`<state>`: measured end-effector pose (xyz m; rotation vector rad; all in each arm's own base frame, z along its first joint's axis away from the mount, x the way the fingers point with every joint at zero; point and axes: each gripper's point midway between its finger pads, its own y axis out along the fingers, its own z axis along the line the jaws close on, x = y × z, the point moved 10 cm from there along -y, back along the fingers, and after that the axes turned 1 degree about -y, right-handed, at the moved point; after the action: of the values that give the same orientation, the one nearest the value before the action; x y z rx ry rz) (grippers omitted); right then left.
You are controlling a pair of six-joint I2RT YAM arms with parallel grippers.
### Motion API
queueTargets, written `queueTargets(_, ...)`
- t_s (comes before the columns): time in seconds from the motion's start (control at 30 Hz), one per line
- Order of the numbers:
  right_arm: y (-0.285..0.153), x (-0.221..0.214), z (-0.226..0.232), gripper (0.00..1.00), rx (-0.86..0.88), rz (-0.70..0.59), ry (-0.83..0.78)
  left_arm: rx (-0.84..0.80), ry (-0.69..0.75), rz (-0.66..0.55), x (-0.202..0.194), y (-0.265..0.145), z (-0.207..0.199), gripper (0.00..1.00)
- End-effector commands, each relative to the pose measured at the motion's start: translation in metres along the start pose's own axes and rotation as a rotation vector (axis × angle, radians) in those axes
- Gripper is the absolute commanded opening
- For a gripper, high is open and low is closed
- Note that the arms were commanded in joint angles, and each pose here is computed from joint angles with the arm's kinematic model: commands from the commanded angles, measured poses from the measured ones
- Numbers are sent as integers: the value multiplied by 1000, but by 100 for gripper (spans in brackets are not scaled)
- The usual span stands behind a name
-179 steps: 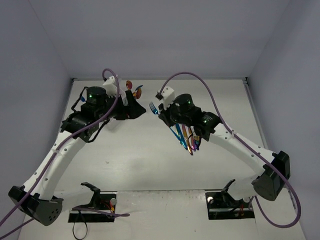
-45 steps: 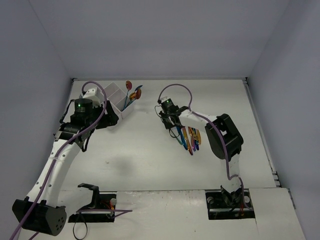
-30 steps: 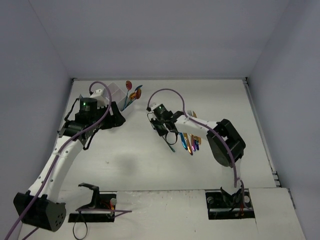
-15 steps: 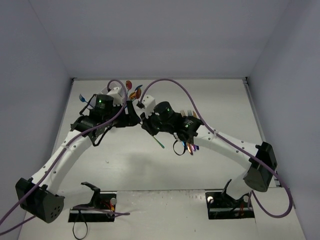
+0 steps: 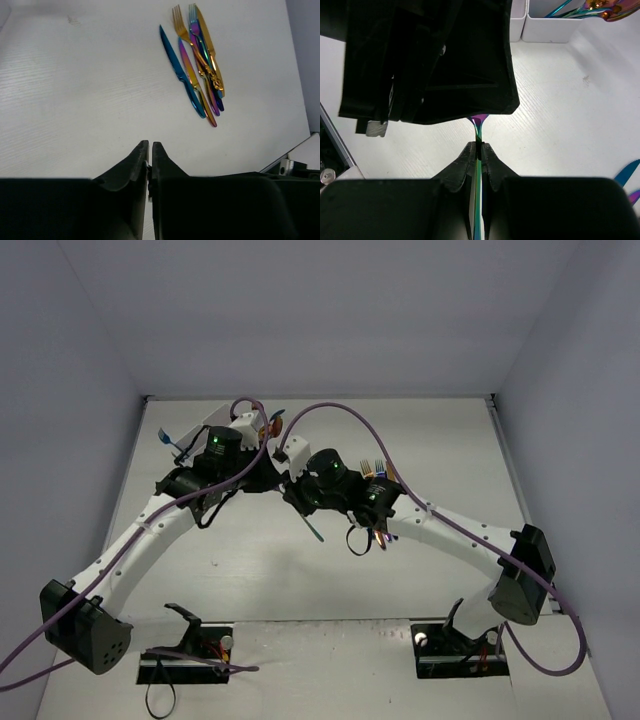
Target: Sort the eating utensils into containers
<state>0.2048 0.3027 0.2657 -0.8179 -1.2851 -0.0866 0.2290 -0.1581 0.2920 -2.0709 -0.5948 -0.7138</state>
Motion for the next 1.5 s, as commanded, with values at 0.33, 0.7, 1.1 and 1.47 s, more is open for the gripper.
queueTargets(0.33,-26,22,-17,64,-114,-145,30,75,151,-281,49,-35,-7,0)
queueTargets(0.7,-62,-9,-59,100,-280,-146,167,507,76,-642,147,-85,68,0)
queueTargets(1.1,-95,-35,-67,100,-388,-130,195,797,47,-786,214,-87,139,0)
queueTargets(1.47,-96,-44,-77,100,-440,-89,189,825,15,-702,194,-35,189,0)
